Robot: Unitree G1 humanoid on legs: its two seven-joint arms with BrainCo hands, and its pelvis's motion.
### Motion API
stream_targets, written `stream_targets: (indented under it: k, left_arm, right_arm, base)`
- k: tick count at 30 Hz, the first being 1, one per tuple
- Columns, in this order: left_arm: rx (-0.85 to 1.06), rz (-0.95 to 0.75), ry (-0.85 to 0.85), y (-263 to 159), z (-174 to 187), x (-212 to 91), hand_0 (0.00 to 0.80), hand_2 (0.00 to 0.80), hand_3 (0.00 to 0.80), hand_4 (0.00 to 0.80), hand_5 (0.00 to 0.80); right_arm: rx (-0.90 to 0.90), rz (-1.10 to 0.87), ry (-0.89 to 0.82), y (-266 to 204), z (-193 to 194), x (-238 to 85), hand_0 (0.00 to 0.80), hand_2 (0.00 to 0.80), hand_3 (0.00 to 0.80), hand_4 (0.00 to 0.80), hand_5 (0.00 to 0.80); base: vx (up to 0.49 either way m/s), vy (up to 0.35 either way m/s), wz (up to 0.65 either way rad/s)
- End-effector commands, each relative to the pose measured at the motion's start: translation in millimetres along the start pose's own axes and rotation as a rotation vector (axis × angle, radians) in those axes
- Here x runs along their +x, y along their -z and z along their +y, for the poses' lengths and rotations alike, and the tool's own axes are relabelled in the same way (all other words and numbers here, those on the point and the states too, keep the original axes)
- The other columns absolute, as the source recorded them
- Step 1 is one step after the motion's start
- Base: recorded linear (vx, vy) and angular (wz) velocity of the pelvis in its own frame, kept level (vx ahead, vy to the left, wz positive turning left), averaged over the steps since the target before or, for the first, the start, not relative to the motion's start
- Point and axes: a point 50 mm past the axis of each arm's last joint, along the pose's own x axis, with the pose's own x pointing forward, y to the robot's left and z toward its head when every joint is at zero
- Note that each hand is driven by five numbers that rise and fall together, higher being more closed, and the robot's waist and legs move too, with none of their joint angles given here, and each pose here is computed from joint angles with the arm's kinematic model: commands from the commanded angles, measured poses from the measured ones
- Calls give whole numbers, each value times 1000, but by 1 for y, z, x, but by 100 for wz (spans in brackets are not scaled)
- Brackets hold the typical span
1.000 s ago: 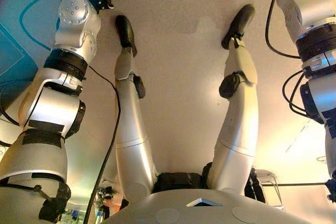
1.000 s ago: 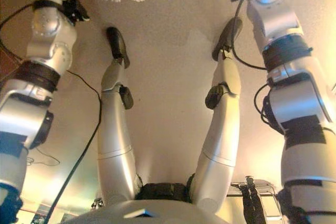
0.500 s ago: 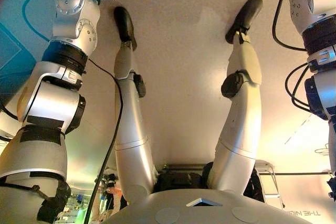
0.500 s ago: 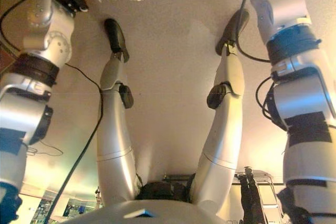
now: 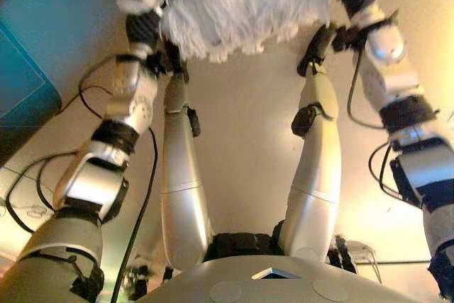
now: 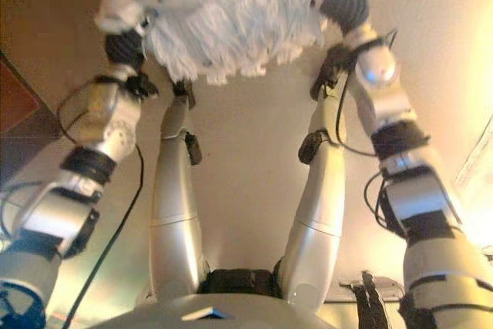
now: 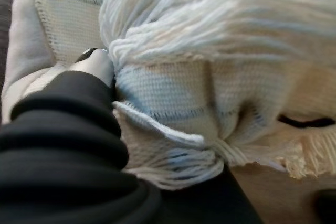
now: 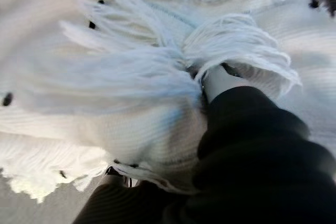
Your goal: Pick up the cushion and take it to the sofa
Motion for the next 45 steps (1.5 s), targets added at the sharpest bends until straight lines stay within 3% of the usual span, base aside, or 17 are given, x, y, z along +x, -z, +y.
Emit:
stream_targets:
  k: [1, 8, 14, 22, 34, 45]
  left_arm:
    - [-81, -277, 209, -37, -52, -3, 800, 800, 800, 800, 800]
    - [-113, -227, 320, -25, -66, -33, 800, 800, 800, 800, 800]
    - [-118, -159, 307, -15, -43, -62, 800, 800, 800, 800, 800]
    - [-145, -201, 281, -21, -26, -103, 800, 800, 800, 800, 800]
    - [-168, -146, 387, -25, -38, -121, 800, 800, 800, 800, 800]
    - [-265, -100, 239, -15, -35, -132, 800, 800, 800, 800, 800]
  right_arm:
    - [-8, -317, -110, -46, 37, -6, 800, 800, 800, 800, 800]
    - [31, -248, -65, -22, 37, -49, 800, 800, 800, 800, 800]
    - [76, -153, -14, 4, 32, -99, 800, 800, 800, 800, 800]
    - [103, -212, 0, -10, 44, -139, 800, 800, 800, 800, 800]
    - [217, -242, 50, -32, 57, -148, 800, 800, 800, 800, 800]
    - [221, -159, -20, -23, 50, -143, 800, 800, 800, 800, 800]
  base:
    - [-48, -8, 1]
    - [12, -39, 6]
    - [140, -47, 15]
    - [239, 23, 13]
    - [137, -13, 4]
    - [17, -261, 5]
